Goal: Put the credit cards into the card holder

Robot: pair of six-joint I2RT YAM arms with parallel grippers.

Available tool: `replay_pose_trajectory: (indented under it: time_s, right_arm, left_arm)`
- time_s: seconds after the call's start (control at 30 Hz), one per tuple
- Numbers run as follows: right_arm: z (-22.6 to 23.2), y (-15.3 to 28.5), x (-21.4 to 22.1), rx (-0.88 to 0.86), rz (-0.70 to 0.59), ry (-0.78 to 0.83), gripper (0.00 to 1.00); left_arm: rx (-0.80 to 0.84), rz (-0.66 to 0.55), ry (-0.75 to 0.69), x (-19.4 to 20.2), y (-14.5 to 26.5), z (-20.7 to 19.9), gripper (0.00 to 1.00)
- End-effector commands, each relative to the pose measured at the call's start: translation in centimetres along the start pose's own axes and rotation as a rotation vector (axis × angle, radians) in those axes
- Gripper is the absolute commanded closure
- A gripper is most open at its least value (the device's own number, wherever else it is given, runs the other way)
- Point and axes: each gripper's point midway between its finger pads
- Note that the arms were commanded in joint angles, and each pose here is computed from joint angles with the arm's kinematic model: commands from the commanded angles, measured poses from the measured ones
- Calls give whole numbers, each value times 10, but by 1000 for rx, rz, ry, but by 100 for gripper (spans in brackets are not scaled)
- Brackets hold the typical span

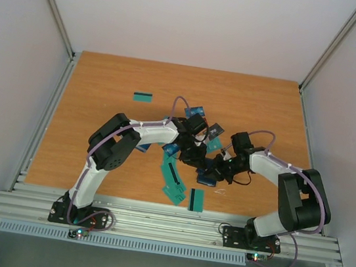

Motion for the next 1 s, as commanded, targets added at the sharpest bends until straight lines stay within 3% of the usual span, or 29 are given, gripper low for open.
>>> replay_pose_trajectory:
  time_s: [0.0, 0.5, 0.8, 0.97]
  right_arm:
    - [12, 7, -5, 15, -26, 52, 99]
    - [14, 12, -12, 100, -17, 109, 99]
    - [14, 11, -15, 118, -8, 128, 99]
    - [13, 14, -19, 152, -29, 152, 99]
  left_arm:
    - [-49, 14, 5, 0, -6, 14, 86]
    - [-146, 36, -161, -23, 12, 2, 83]
    - [-80, 122, -205, -17, -7, 3, 83]
    - [-143, 148, -213, -13, -11, 20, 83]
Point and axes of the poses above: each gripper's point midway between its finger pads, its own y axis back along the fingers, its own z axis along the line the jaws close on, x = y × z, and after that the axes turned 12 degrees about -y, right-handed
